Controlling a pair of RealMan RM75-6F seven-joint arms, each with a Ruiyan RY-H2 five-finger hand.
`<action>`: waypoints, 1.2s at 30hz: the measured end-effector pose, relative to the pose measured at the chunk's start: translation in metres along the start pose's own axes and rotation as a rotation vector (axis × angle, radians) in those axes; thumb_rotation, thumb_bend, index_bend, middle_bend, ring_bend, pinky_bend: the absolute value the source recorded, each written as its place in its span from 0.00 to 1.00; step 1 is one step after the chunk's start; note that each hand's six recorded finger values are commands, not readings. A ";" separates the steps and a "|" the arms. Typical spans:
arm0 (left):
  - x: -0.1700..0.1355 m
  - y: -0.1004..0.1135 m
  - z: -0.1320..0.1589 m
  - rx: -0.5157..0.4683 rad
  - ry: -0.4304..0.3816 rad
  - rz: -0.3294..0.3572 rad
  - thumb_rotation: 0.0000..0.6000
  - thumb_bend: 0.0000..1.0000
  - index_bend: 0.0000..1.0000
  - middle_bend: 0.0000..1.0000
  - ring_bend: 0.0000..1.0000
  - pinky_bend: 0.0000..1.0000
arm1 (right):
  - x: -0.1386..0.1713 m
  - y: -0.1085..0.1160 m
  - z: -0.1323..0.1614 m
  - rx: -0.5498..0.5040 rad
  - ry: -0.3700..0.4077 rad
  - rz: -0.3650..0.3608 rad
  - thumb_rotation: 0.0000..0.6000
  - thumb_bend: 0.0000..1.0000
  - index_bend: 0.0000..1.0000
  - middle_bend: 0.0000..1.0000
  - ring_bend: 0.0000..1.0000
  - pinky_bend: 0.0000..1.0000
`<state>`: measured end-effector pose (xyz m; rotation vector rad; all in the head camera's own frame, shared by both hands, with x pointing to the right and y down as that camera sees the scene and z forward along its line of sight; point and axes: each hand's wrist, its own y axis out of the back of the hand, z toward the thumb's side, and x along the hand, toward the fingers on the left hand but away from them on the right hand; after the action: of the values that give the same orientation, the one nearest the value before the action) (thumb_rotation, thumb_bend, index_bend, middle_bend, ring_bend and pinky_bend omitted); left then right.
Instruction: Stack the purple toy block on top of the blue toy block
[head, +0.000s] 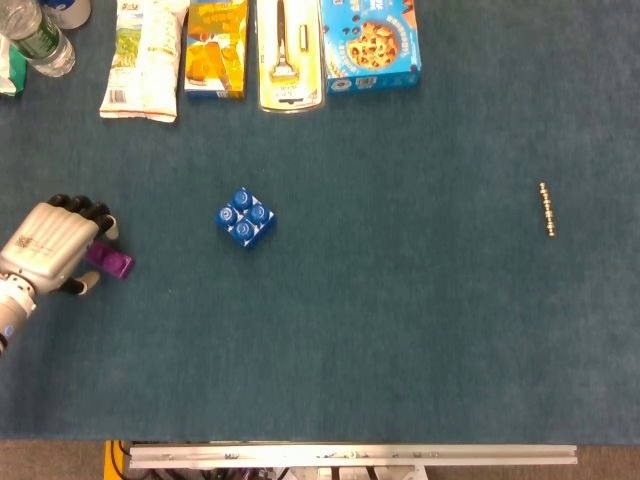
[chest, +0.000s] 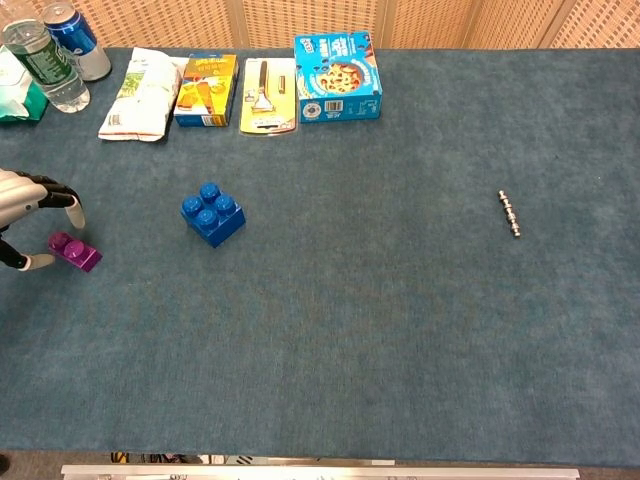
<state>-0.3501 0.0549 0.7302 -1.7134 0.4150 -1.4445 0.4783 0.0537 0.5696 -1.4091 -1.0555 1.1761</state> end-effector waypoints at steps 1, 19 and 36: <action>0.000 -0.001 0.000 -0.004 0.001 0.004 1.00 0.23 0.32 0.21 0.14 0.18 | 0.000 0.000 0.000 0.000 0.000 0.000 1.00 0.35 0.34 0.42 0.35 0.39; 0.001 -0.027 -0.005 -0.092 0.027 0.046 1.00 0.23 0.32 0.11 0.00 0.08 | -0.001 0.000 0.003 0.006 0.004 0.002 1.00 0.35 0.34 0.42 0.35 0.39; 0.010 -0.034 -0.004 -0.126 0.030 0.070 1.00 0.23 0.40 0.11 0.00 0.08 | 0.000 0.004 0.005 0.011 0.008 -0.010 1.00 0.35 0.34 0.42 0.35 0.39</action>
<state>-0.3595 0.0663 0.7625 -1.7601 0.5883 -1.4211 0.4733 0.0541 0.5658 -1.3977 -1.0478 1.1667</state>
